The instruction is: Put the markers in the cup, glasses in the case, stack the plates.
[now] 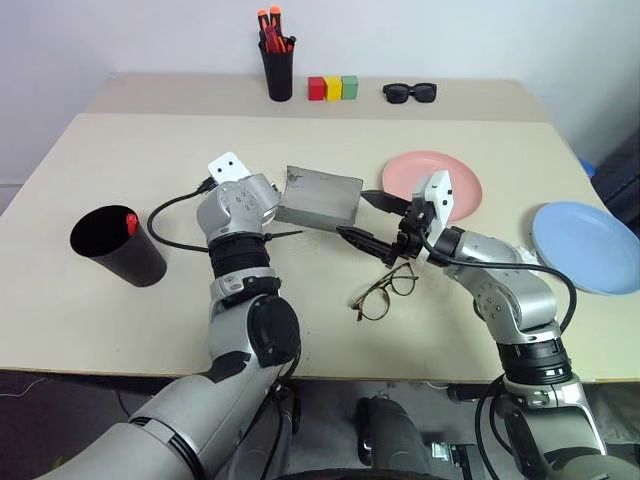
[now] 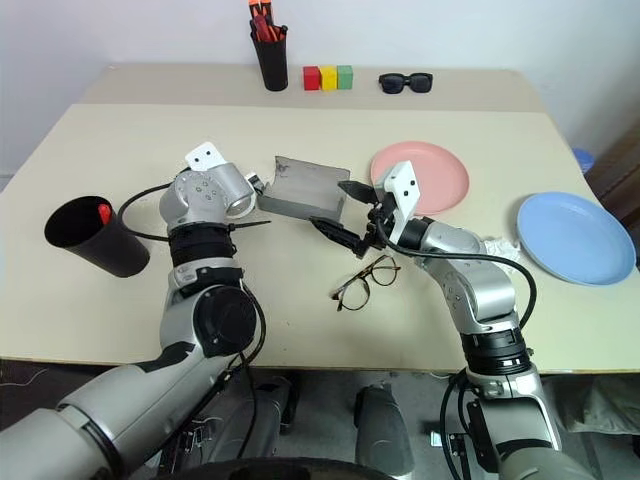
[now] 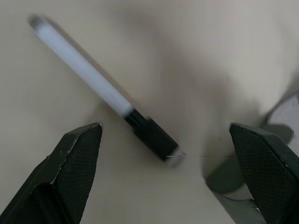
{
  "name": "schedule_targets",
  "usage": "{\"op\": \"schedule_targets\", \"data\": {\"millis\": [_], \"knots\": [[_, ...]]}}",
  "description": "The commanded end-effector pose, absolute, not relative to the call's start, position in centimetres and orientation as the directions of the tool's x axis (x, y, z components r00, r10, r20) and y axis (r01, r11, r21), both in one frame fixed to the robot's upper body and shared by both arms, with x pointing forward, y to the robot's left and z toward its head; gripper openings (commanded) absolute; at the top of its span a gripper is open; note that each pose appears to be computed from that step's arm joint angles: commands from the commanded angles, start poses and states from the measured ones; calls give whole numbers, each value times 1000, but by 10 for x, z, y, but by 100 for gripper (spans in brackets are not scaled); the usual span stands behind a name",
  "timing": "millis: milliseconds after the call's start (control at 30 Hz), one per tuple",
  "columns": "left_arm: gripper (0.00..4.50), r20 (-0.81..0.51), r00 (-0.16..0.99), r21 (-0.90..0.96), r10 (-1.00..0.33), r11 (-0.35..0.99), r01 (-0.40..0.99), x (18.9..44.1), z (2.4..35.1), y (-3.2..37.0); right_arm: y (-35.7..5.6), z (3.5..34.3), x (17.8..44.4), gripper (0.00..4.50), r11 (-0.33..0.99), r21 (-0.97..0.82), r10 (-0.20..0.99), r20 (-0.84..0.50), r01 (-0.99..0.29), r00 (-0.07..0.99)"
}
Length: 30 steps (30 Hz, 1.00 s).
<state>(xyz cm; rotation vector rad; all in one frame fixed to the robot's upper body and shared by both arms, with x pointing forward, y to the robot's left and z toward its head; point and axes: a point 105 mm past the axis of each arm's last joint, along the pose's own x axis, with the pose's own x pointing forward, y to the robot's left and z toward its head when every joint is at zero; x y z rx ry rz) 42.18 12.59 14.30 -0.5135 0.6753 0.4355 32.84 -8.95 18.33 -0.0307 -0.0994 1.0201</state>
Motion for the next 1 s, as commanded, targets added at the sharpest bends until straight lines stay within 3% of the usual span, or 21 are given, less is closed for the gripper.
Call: {"op": "schedule_targets", "data": {"millis": [33, 67, 267, 300, 333, 567, 667, 767, 867, 1000], "knots": [[394, -726, 657, -289, 204, 776, -560, 420, 139, 121, -87, 198, 322, 450, 514, -110, 857, 111, -850, 504], [365, -734, 640, -262, 228, 773, -577, 419, 137, 124, -87, 198, 323, 450, 516, -110, 856, 112, -849, 506], [60, -739, 586, -180, 332, 741, -647, 415, 135, 142, -89, 198, 323, 450, 523, -110, 852, 112, -845, 512], [18, -738, 583, -178, 341, 735, -655, 414, 134, 144, -89, 198, 323, 450, 524, -110, 851, 112, -845, 513], [4, -736, 582, -177, 346, 731, -659, 414, 134, 146, -89, 198, 323, 450, 524, -110, 851, 112, -844, 514], [4, -535, 721, -209, 441, 757, -619, 424, 167, 164, -87, 198, 324, 450, 526, -111, 850, 114, -843, 515], [4, -309, 810, -196, 498, 800, -567, 425, 196, 180, -87, 198, 324, 450, 528, -110, 848, 117, -842, 516], [4, 152, 846, -141, 511, 858, -493, 403, 251, 201, -88, 198, 325, 450, 533, -106, 844, 127, -839, 520], [4, 369, 797, -64, 478, 869, -491, 374, 271, 216, -86, 196, 323, 450, 524, -97, 850, 131, -846, 511], [4, 515, 714, 51, 474, 814, -578, 334, 276, 241, -79, 196, 320, 450, 497, -75, 863, 143, -864, 484]]}}
